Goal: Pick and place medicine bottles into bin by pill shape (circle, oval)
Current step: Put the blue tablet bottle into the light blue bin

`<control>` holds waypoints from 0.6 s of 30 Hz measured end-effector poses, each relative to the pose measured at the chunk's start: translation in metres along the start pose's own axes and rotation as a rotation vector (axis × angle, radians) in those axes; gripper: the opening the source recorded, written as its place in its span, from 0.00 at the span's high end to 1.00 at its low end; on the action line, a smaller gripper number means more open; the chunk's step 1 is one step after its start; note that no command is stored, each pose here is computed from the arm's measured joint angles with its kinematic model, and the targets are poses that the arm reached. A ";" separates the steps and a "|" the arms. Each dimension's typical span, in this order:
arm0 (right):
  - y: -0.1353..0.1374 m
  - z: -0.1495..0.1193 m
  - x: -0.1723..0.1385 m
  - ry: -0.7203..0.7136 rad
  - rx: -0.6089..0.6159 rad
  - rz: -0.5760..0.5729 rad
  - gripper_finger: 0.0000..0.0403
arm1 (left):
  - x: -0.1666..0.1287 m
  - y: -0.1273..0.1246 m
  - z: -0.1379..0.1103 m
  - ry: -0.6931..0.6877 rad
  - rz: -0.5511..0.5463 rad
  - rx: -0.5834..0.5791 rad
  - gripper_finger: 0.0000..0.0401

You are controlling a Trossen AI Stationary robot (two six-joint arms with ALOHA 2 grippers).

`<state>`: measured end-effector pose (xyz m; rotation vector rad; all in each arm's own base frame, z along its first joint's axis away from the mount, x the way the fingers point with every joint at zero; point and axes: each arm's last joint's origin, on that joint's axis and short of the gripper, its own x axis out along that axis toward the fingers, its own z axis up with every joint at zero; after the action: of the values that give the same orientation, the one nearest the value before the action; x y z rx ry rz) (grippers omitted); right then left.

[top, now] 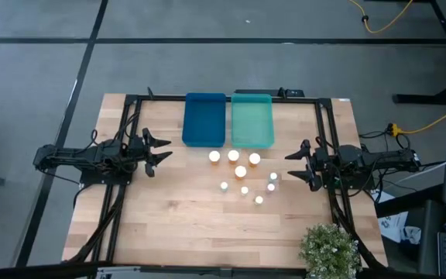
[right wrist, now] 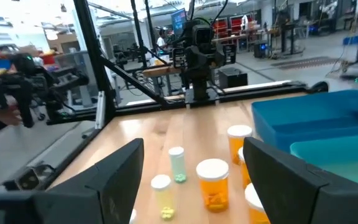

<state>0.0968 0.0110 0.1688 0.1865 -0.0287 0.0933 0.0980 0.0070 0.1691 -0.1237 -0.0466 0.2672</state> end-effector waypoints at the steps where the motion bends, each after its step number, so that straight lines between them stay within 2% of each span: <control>1: 0.000 0.000 0.000 0.003 0.012 0.012 0.31 | 0.000 0.000 0.000 0.000 0.000 0.000 0.51; 4: 0.001 0.000 0.000 0.007 0.049 0.030 0.31 | 0.000 0.000 0.000 0.000 0.000 0.000 0.51; 8: 0.001 0.003 -0.002 0.058 0.081 -0.009 0.31 | 0.000 0.000 0.000 -0.006 -0.001 -0.002 0.51; 12: 0.003 0.030 -0.011 0.096 0.119 -0.113 0.31 | 0.000 0.000 0.001 -0.009 -0.001 -0.003 0.51; 15: 0.007 0.059 -0.018 0.090 0.082 -0.138 0.31 | 0.000 0.000 0.001 -0.009 0.000 -0.002 0.51; 18: 0.010 0.077 -0.020 0.154 0.041 -0.154 0.31 | 0.000 0.000 0.001 -0.010 0.002 -0.003 0.51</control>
<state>0.0749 0.0049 0.2454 0.2212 0.1408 -0.0451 0.0979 0.0071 0.1700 -0.1250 -0.0562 0.2702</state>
